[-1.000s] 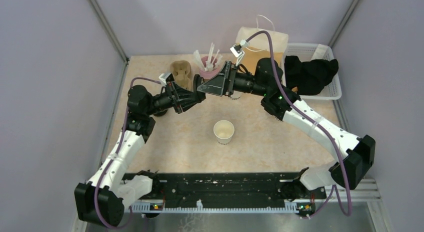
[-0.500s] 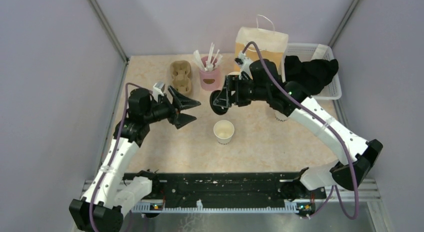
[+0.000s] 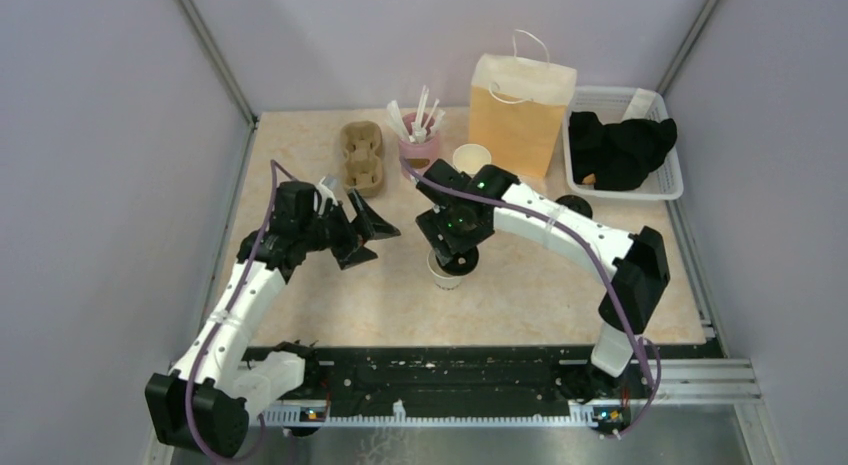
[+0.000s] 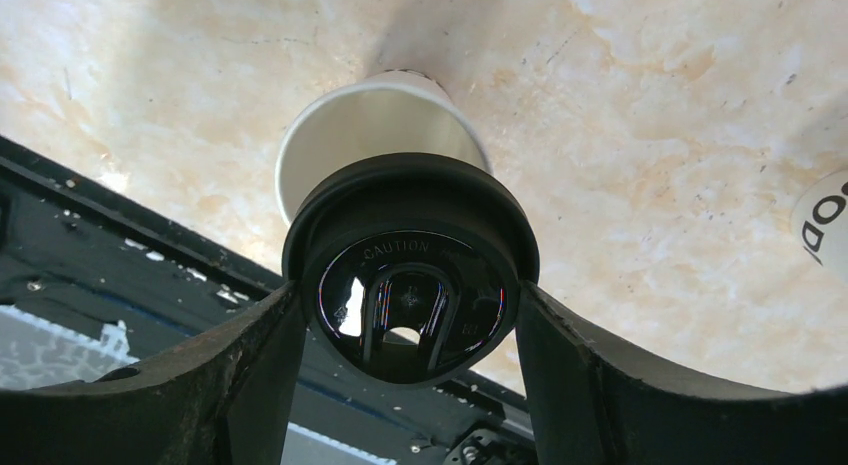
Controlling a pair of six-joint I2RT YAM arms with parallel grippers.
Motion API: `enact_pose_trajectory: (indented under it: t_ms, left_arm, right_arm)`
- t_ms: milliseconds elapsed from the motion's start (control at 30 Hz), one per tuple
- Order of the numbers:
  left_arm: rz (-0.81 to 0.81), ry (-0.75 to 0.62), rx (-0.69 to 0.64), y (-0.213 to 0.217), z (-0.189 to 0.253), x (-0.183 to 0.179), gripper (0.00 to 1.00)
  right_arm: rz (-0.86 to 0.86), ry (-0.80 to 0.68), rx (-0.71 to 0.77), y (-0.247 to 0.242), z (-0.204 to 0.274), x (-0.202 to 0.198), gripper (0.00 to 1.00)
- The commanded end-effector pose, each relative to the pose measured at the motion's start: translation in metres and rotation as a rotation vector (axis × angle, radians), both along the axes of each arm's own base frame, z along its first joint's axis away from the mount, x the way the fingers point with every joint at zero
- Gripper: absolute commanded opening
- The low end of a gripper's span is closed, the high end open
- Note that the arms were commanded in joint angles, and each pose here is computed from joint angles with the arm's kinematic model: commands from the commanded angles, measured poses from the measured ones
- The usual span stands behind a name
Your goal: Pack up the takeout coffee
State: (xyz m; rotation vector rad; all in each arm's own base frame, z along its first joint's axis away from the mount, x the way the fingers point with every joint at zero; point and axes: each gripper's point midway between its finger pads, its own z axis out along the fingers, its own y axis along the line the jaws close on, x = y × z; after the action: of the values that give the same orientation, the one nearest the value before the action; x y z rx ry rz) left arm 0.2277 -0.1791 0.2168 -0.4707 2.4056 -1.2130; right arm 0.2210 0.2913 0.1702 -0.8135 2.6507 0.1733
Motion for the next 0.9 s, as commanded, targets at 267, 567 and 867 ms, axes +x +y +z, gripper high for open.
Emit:
enact_pose_trajectory:
  t_ms: [267,567,867]
  left_arm:
    - [-0.062,-0.018,0.025,0.0,-0.012,-0.003,0.98]
    - [-0.063,-0.012,0.039,0.002,-0.013,-0.007,0.98]
    - [-0.062,-0.009,0.045,0.003,-0.016,-0.008,0.98]
  right_arm:
    - [0.07,-0.061,-0.001,0.021,0.006,0.008,0.7]
    - [0.076,-0.054,-0.015,0.029,-0.005,0.01,0.71]
    - [0.077,-0.043,-0.016,0.032,-0.012,0.01,0.72]
